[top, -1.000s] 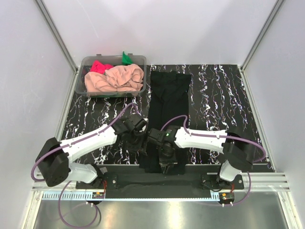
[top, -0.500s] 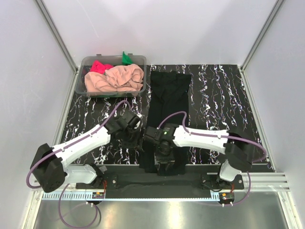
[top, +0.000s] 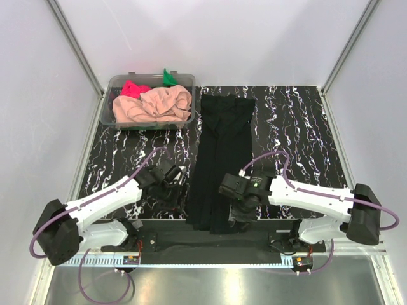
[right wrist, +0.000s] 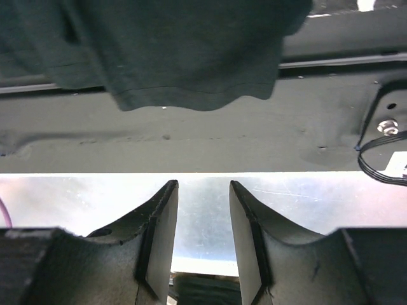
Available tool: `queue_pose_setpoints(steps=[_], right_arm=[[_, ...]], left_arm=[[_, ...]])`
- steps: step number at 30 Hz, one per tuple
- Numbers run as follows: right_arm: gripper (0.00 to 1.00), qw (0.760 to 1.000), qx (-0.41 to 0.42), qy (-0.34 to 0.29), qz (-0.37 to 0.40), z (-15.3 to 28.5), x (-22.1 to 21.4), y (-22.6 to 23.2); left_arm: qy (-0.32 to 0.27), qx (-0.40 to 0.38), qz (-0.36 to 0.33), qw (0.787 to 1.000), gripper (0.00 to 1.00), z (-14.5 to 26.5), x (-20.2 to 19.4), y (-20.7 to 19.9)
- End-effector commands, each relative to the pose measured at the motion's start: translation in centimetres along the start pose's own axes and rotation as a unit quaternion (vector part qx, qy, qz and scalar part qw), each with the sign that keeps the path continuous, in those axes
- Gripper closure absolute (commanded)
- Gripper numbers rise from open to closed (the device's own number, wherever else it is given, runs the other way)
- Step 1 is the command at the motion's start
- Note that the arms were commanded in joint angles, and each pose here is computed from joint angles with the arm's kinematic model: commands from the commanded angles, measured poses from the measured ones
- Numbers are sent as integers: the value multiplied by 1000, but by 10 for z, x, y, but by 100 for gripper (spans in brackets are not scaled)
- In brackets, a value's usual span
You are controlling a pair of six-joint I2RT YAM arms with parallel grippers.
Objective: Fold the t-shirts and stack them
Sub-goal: Fold the tshirt
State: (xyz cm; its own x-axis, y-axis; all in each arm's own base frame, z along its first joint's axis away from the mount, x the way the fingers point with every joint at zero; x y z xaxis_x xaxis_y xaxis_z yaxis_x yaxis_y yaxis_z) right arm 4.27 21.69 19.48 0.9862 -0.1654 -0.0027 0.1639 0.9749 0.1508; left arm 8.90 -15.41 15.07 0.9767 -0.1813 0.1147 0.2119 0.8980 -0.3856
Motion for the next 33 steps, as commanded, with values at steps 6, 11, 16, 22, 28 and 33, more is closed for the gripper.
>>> queue_pose_setpoints(steps=[6,11,16,22,28,33], right_arm=[[52,999,-11,-36,-29,-7,1,-17],[49,993,56,-42,-97,-15,-6,-44],[50,976,137,-77,-149,-14,-5,-70],[51,980,124,-82,-130,-21,-5,-74],[50,967,186,-77,-156,-42,-6,-76],[50,953,227,-91,-178,-48,-5,-86]], left_arm=[[13,-57,20,998,35,-4,7,-15],[15,-102,61,993,35,-14,2,-17],[11,-110,103,989,34,-21,-1,-14],[-10,-95,139,986,34,-23,1,-9],[-12,-118,175,977,34,-32,9,-5],[-11,-125,182,975,34,-36,11,-5]])
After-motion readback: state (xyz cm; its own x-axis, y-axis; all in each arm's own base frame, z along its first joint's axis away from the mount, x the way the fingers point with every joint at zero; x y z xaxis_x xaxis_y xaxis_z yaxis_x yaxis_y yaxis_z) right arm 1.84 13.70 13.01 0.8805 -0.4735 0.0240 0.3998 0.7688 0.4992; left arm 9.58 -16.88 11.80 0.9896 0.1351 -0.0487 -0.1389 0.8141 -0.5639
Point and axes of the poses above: each gripper's point midway between its finger pads, its own z axis back along the fingers, its own y axis along the line the jaws close on, x = y × z, the point moved 9 cm from there along z, back along the fingers, and after that the axes turned 1 degree about -z, right-handed, at the moved point
